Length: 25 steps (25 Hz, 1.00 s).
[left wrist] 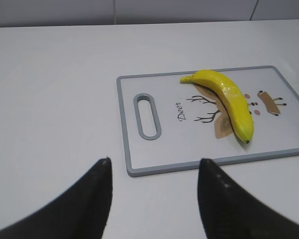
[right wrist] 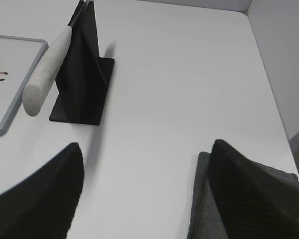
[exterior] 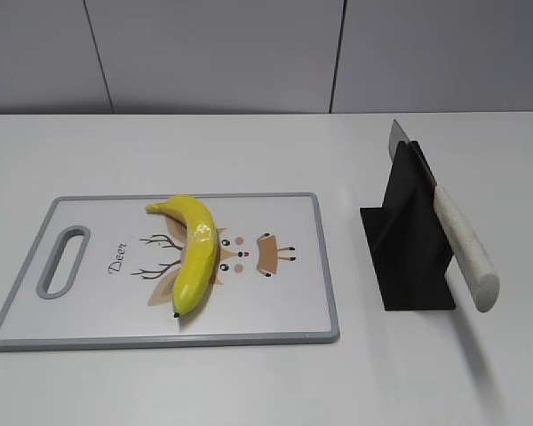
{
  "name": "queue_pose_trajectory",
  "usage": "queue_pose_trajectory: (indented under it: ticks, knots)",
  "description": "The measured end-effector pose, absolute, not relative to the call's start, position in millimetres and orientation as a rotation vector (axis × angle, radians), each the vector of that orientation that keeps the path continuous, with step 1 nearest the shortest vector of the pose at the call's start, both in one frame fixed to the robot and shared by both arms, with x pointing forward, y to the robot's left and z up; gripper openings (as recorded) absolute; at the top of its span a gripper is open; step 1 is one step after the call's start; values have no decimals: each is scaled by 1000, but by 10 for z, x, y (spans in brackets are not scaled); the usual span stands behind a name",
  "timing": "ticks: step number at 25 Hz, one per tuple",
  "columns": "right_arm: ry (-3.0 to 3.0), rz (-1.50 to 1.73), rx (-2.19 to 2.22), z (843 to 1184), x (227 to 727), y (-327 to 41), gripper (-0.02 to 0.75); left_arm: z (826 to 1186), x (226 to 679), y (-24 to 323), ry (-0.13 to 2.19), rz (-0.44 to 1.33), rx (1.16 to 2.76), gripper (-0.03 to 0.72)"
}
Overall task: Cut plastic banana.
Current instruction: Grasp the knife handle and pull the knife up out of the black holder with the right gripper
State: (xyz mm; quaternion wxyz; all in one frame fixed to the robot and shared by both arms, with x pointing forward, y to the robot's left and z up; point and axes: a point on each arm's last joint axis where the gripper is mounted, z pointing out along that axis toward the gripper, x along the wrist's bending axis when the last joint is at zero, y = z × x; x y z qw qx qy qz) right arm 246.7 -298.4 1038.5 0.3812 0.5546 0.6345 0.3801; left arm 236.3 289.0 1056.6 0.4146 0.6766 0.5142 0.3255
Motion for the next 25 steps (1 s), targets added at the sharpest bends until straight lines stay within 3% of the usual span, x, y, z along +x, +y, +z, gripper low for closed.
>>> queue_pose_trajectory:
  ticks: [15,25]
  knots:
    - [1638,950,1431,10388,2478,-2986,591,10566,2363,2890,1292,818,1700,514]
    - [1919,658,1714,10444,2764,-2968,591,10566,2363,2890,1292,818,1700,510]
